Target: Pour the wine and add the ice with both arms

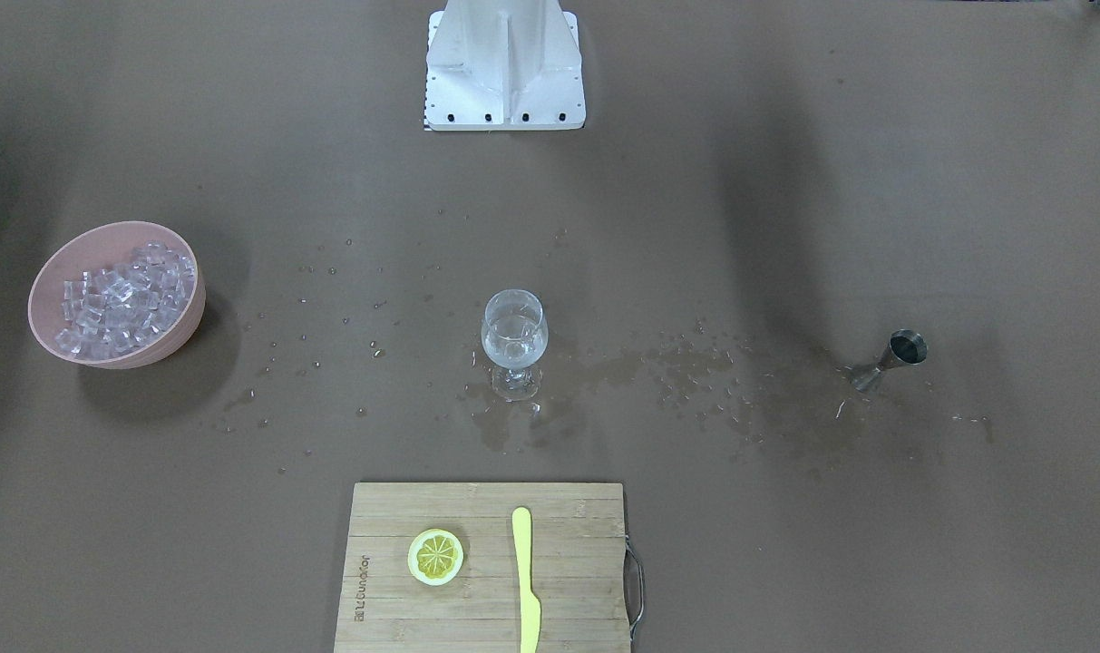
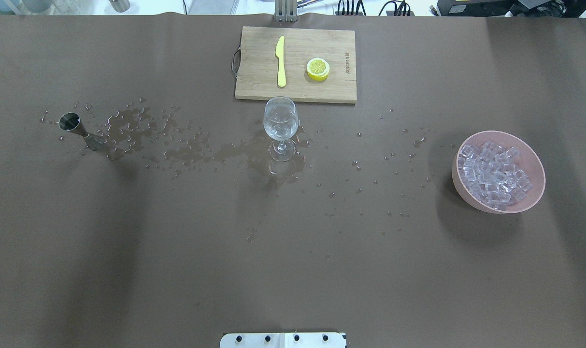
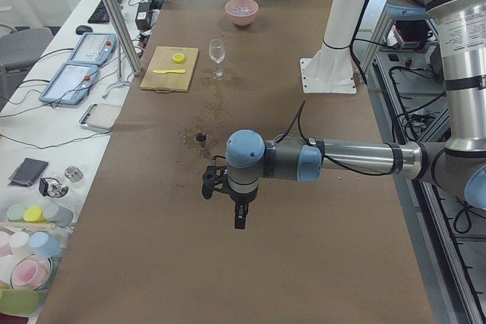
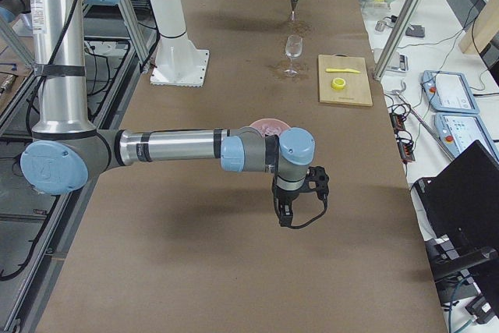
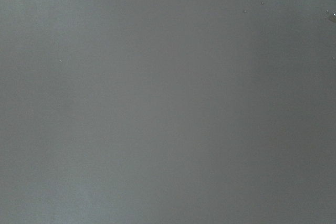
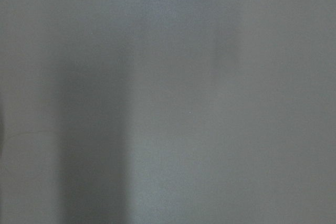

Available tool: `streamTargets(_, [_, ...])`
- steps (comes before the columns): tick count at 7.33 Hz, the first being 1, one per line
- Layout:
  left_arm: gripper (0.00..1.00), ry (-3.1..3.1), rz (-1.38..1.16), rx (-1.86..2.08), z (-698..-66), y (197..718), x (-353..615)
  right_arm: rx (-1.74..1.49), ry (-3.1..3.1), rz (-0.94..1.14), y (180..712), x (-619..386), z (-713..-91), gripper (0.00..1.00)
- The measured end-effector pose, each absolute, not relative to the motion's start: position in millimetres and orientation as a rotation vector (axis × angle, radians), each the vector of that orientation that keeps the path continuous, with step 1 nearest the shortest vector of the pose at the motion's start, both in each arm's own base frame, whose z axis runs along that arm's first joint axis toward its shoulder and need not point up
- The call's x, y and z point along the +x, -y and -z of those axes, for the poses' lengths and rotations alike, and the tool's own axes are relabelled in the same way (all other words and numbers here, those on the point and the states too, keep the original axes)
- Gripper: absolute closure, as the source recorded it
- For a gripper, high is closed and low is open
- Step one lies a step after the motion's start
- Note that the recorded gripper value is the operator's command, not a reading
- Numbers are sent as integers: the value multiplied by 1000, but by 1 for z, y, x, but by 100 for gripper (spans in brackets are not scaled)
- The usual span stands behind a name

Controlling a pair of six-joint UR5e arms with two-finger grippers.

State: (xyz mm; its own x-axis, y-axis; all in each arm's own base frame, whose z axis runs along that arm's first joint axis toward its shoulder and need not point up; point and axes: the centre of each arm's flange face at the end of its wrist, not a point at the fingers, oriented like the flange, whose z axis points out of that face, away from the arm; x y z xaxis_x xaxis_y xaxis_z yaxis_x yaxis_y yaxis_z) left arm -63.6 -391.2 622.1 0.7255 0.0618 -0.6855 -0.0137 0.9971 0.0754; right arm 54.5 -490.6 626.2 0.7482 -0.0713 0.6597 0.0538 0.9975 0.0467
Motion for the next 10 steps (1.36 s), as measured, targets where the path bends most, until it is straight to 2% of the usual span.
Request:
streamTargets(6, [2, -761, -48, 82, -615, 392, -63, 46, 722, 81, 492, 55, -618, 0])
streamTargets(10, [2, -762, -57, 107, -609, 394, -63, 164, 716, 121, 496, 55, -556, 0])
